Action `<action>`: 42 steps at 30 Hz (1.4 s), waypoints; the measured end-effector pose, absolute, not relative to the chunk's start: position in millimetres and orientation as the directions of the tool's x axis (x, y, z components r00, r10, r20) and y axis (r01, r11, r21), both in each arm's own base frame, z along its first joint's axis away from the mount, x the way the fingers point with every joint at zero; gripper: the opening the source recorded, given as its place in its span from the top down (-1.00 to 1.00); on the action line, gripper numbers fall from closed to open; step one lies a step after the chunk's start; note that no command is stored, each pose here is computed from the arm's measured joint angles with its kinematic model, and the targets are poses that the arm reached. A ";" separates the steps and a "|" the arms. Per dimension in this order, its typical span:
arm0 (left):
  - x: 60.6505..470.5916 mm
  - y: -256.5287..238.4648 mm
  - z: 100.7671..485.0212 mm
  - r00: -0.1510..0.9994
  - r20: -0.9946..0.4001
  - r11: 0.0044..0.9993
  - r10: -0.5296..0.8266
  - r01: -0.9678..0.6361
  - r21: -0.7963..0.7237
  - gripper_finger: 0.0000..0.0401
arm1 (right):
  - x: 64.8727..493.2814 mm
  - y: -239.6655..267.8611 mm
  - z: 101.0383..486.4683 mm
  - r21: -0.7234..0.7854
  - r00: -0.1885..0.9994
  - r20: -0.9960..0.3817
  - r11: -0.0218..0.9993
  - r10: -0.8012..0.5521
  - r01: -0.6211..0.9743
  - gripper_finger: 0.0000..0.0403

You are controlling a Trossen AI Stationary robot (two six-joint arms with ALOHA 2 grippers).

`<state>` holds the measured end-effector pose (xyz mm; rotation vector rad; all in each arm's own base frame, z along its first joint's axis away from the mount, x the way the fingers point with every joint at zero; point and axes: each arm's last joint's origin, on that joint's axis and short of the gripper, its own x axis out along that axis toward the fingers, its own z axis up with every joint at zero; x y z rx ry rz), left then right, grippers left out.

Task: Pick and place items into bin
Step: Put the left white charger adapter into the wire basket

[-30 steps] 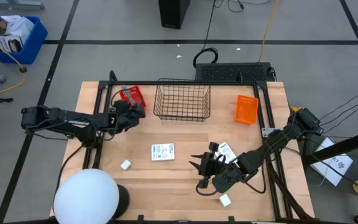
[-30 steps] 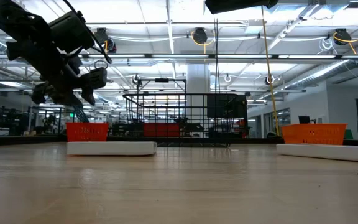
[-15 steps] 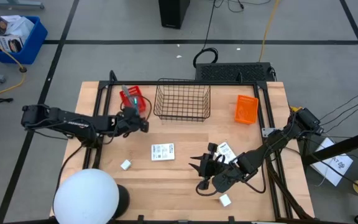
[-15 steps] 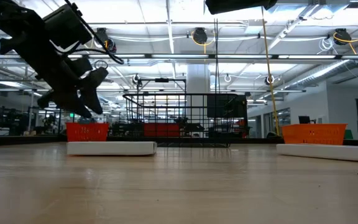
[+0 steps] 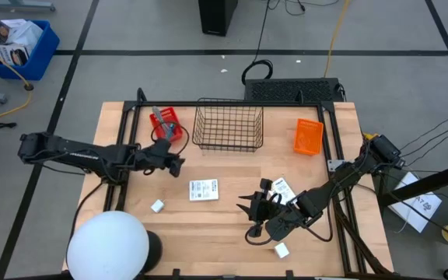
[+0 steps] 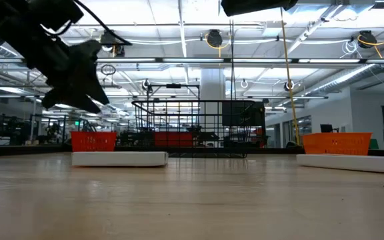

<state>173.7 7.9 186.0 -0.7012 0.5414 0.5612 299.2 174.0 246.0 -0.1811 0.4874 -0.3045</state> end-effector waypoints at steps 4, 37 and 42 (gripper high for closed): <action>164.9 1.8 191.5 0.754 -0.637 0.642 0.158 -0.569 -0.515 0.14 | 299.2 174.0 246.0 -0.243 0.840 -0.432 0.939 -0.329 0.244 0.50; 122.1 -59.8 176.3 0.512 -0.838 0.489 -0.191 -0.691 -0.533 -0.29 | 302.6 165.2 244.4 -0.277 0.822 -0.444 0.927 -0.357 0.254 0.50; 119.3 -66.7 171.6 0.470 -0.863 0.472 -0.183 -0.728 -0.497 -0.37 | 300.1 161.3 240.2 -0.318 0.793 -0.477 0.916 -0.378 0.246 0.50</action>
